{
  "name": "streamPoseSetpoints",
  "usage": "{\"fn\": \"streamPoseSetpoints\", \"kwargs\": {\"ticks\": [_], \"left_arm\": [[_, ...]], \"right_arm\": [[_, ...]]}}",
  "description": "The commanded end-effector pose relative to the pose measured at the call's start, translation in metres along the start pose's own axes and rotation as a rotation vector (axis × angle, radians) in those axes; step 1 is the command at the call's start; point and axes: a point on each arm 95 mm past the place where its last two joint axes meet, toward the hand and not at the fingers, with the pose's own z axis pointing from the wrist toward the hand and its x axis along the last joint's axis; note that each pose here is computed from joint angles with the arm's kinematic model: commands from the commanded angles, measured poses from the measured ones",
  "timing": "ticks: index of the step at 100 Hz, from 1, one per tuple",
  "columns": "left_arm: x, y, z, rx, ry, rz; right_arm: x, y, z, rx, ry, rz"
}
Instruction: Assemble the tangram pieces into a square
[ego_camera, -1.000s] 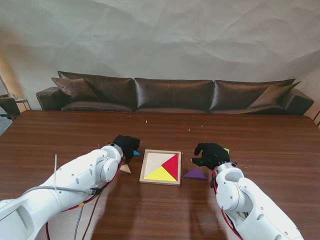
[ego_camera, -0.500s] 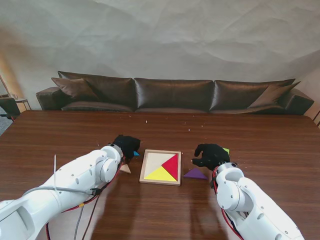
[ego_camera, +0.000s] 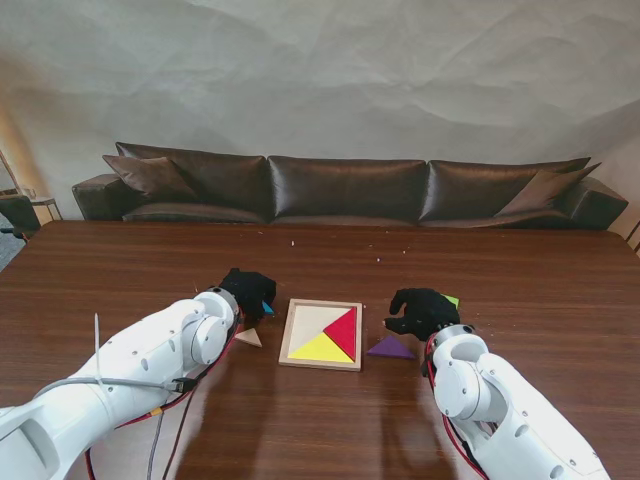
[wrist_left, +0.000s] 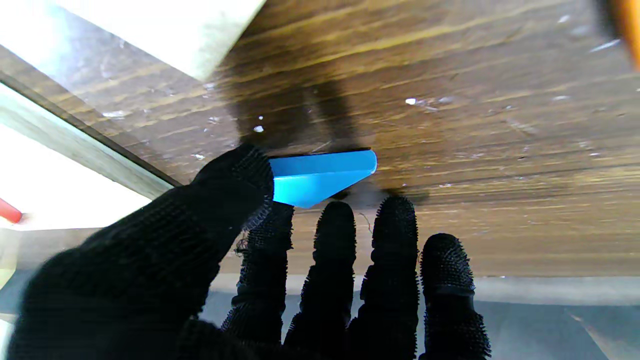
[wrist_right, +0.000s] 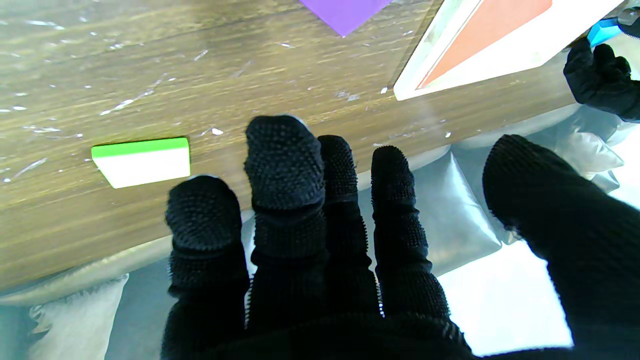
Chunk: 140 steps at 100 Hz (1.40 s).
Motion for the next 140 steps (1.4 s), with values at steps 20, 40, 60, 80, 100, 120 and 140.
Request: {"fn": "streamPoseSetpoints", "kwargs": {"ticks": [20, 40, 60, 80, 100, 120, 140], "left_arm": [[-0.006, 0.007, -0.001, -0.014, -0.001, -0.002], [-0.011, 0.004, 0.002, -0.02, -0.019, 0.023], [-0.011, 0.005, 0.007, -0.031, -0.022, 0.023], [-0.01, 0.005, 0.01, -0.035, -0.009, 0.021], [-0.012, 0.006, 0.011, -0.046, -0.004, 0.026], [-0.01, 0.013, 0.013, -0.071, 0.007, 0.02], [-0.009, 0.019, 0.012, -0.082, 0.012, 0.011]], "right_arm": [[0.0, -0.004, 0.001, 0.024, -0.001, 0.0], [-0.001, -0.004, 0.001, 0.033, 0.001, 0.004], [-0.002, -0.004, 0.002, 0.039, 0.002, 0.008], [-0.003, -0.004, 0.003, 0.039, -0.001, 0.008], [-0.004, -0.005, 0.003, 0.043, 0.0, 0.014], [-0.005, -0.004, 0.004, 0.04, -0.002, 0.017], [-0.006, -0.005, 0.004, 0.043, 0.0, 0.018]]}}
